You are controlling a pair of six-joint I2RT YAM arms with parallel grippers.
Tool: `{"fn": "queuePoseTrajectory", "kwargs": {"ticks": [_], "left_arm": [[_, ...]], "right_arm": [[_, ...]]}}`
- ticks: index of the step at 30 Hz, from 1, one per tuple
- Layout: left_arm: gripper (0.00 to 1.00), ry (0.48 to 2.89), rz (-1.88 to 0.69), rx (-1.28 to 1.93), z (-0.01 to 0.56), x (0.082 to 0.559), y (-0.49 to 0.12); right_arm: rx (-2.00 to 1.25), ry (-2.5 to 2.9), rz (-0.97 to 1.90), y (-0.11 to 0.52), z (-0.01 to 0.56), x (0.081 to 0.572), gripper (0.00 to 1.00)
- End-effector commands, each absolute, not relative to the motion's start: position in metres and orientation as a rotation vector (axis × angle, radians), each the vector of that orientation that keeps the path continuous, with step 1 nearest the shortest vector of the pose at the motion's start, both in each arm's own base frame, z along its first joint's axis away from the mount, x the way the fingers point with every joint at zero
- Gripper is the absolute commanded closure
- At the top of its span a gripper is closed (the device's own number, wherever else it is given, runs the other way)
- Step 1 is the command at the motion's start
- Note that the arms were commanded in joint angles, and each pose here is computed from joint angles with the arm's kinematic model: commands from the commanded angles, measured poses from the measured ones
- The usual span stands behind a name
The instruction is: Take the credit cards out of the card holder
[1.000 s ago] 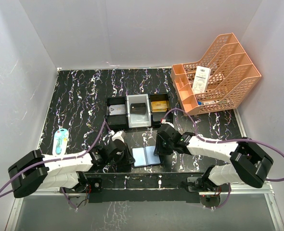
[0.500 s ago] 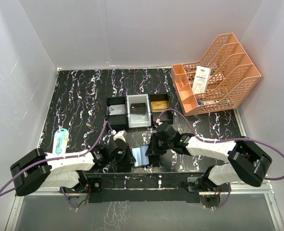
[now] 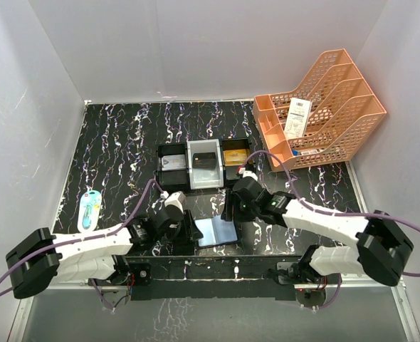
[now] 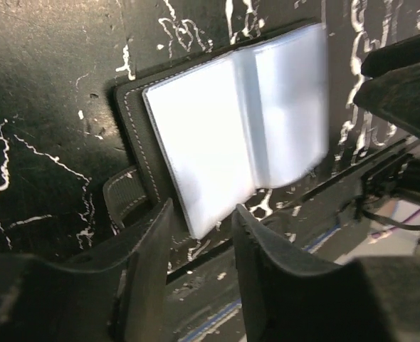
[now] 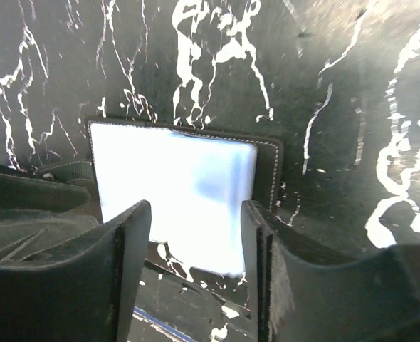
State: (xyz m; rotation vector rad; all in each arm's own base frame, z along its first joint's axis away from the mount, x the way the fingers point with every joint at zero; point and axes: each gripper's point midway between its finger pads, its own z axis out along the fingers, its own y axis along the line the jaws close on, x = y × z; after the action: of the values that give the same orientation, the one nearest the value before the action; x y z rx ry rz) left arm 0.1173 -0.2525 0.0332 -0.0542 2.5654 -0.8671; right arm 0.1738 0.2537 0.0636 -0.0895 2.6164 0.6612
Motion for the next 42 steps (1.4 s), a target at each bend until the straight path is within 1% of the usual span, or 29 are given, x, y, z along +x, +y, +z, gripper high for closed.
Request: {"fn": "queuePoseTrajectory", "kwargs": {"ticks": [1,4,7,11,16,17,22,27,31,37,39,42], "left_arm": [[0.57,2.472,-0.911,-0.044,0.067,0.127,-0.258],[0.49,2.450,-0.901,-0.031,0.080,0.130,-0.256],[0.38,2.450,-0.859,-0.010,0.089,0.131,-0.251],[0.19,2.438,-0.795,0.016,0.098,0.135,-0.242],[0.03,2.383,-0.637,0.047,0.117,0.151,-0.225],[0.02,2.366,-0.608,0.058,0.123,0.155,-0.222],[0.01,2.263,-0.436,0.090,0.154,0.177,-0.202],[0.01,2.159,-0.274,0.092,0.182,0.196,-0.179],[0.01,2.099,-0.209,0.106,0.197,0.212,-0.170],[0.01,2.166,-0.154,0.052,0.191,0.232,-0.144],[0.01,2.185,-0.141,-0.009,0.188,0.239,-0.130],[0.01,2.216,-0.150,-0.052,0.183,0.243,-0.121]], "right_arm": [[-0.068,2.428,0.555,0.239,0.111,0.203,0.45],[-0.054,2.362,0.542,0.233,0.129,0.210,0.40],[-0.044,2.302,0.542,0.230,0.144,0.216,0.36],[-0.062,2.205,0.593,0.232,0.163,0.221,0.21],[-0.064,2.046,0.634,0.229,0.200,0.231,0.10],[-0.067,2.009,0.636,0.228,0.207,0.233,0.08],[-0.062,1.804,0.631,0.213,0.245,0.241,0.02],[-0.044,1.690,0.515,0.190,0.267,0.251,0.02],[-0.086,1.654,0.407,0.183,0.274,0.260,0.02],[-0.153,1.652,0.280,0.182,0.277,0.272,0.02],[-0.176,1.679,0.297,0.190,0.273,0.272,0.02],[-0.204,1.772,0.401,0.212,0.255,0.267,0.02]]}}
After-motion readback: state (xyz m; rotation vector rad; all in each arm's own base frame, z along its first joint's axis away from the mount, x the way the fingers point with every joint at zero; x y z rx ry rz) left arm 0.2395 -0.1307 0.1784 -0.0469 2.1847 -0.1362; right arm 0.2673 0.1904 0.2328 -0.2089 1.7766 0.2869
